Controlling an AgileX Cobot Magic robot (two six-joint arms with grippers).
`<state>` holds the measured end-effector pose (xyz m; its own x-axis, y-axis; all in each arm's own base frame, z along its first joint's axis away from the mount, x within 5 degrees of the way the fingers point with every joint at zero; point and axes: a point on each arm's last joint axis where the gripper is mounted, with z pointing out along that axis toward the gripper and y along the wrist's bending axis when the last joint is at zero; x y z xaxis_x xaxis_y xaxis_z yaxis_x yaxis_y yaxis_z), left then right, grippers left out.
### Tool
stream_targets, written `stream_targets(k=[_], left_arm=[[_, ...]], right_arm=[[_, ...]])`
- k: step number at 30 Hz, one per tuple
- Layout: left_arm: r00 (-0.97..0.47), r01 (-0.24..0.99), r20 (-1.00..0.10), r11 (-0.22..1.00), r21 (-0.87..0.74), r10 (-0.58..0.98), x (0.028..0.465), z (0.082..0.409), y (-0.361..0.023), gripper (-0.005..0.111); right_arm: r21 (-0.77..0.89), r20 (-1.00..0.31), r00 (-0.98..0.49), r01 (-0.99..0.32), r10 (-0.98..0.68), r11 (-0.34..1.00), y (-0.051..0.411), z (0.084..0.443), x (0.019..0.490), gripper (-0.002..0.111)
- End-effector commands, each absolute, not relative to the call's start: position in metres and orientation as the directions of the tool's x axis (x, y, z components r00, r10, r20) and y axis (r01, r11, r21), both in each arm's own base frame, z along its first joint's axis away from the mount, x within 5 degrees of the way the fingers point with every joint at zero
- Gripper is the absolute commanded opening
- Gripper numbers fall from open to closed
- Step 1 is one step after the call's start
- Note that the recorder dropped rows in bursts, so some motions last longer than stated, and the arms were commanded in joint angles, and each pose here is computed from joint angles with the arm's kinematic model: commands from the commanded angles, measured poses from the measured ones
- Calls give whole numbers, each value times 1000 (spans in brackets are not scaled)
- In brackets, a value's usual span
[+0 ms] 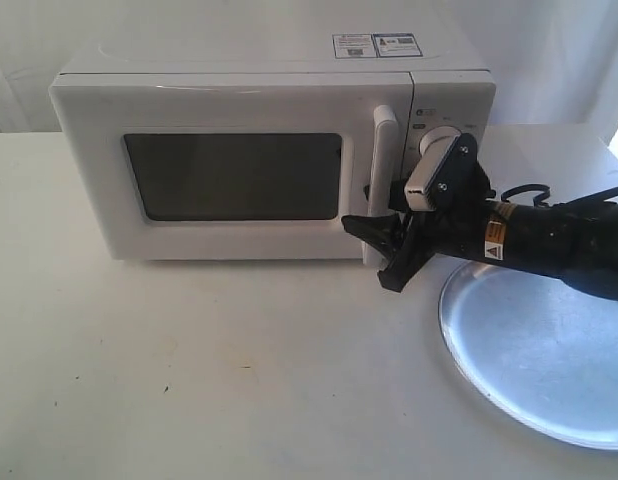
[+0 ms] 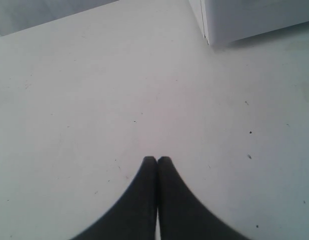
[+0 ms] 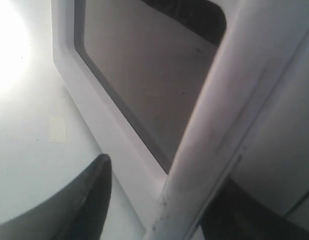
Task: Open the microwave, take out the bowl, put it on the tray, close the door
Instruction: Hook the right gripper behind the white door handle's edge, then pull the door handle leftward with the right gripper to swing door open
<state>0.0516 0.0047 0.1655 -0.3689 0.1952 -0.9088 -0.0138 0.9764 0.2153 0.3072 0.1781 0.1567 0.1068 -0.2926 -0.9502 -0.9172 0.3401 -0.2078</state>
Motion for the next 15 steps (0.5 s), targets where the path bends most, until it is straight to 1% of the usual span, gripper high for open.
stream_targets(k=[1, 5, 9, 15], left_arm=[[-365, -12, -912, 979, 204, 186, 51, 166, 4, 0], [-365, -12, -912, 979, 204, 186, 51, 166, 4, 0], [-365, -12, -912, 979, 204, 186, 51, 166, 4, 0], [-365, -12, -912, 979, 204, 186, 51, 166, 4, 0]], right_arm=[[-362, -912, 332, -928, -241, 91, 193, 163, 290, 0], [-412, -891, 407, -911, -203, -16, 194, 164, 281, 0], [-420, -893, 424, -906, -153, -59, 195, 168, 276, 0], [-407, -894, 418, -908, -160, -100, 194, 167, 272, 0]])
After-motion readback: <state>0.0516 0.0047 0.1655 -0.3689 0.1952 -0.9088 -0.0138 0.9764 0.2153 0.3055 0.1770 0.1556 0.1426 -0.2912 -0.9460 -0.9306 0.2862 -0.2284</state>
